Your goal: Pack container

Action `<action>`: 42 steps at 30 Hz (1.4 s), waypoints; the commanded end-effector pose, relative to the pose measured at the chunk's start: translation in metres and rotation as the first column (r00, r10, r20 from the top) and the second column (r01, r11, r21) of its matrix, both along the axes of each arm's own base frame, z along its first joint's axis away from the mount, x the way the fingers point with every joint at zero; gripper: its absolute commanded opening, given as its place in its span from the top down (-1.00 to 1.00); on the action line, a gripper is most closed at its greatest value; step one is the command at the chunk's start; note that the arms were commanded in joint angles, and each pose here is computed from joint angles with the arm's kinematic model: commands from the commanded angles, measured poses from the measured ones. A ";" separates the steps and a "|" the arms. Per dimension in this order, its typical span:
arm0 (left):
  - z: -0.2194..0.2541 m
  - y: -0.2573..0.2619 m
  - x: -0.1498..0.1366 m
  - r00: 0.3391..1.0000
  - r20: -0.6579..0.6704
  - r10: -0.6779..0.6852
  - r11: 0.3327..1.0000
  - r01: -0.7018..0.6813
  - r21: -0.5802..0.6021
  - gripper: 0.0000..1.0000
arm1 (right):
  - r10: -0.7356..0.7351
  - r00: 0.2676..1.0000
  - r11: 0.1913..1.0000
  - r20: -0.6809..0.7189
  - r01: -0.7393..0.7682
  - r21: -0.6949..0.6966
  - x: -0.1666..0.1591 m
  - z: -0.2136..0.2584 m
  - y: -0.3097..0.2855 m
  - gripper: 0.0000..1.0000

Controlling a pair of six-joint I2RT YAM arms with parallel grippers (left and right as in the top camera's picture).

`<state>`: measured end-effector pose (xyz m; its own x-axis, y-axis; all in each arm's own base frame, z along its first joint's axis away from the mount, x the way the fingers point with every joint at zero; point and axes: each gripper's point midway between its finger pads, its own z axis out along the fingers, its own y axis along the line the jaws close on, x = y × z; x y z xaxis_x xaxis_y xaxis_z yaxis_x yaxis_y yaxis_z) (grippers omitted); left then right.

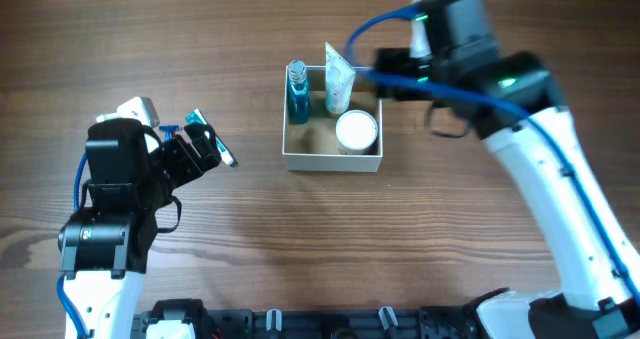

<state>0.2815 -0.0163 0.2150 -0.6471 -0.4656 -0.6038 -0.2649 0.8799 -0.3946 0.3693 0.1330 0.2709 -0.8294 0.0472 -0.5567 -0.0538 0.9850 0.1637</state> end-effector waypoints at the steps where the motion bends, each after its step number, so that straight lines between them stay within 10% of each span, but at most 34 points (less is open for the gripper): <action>1: 0.008 -0.003 0.002 1.000 0.017 -0.008 1.000 0.008 -0.014 -0.99 | -0.149 0.978 0.987 -0.144 0.156 0.035 -0.001 -0.025 -0.044 -0.94; 10: 0.034 0.003 0.027 0.988 -0.077 0.131 0.986 -0.138 -0.092 -0.99 | -0.092 0.970 0.995 -0.224 0.080 -0.060 -0.012 -0.054 -0.076 -0.99; 19: -0.101 0.000 0.098 0.889 -0.429 0.159 0.975 -0.210 -0.074 -1.00 | -0.123 0.952 0.992 -0.281 0.117 -0.039 -0.016 -0.079 -0.105 -0.99; 42: -0.208 0.009 0.100 0.743 -0.628 0.229 0.949 -0.313 -0.024 -0.96 | -0.130 0.951 0.992 -0.280 0.124 -0.040 -0.016 -0.079 -0.109 -0.99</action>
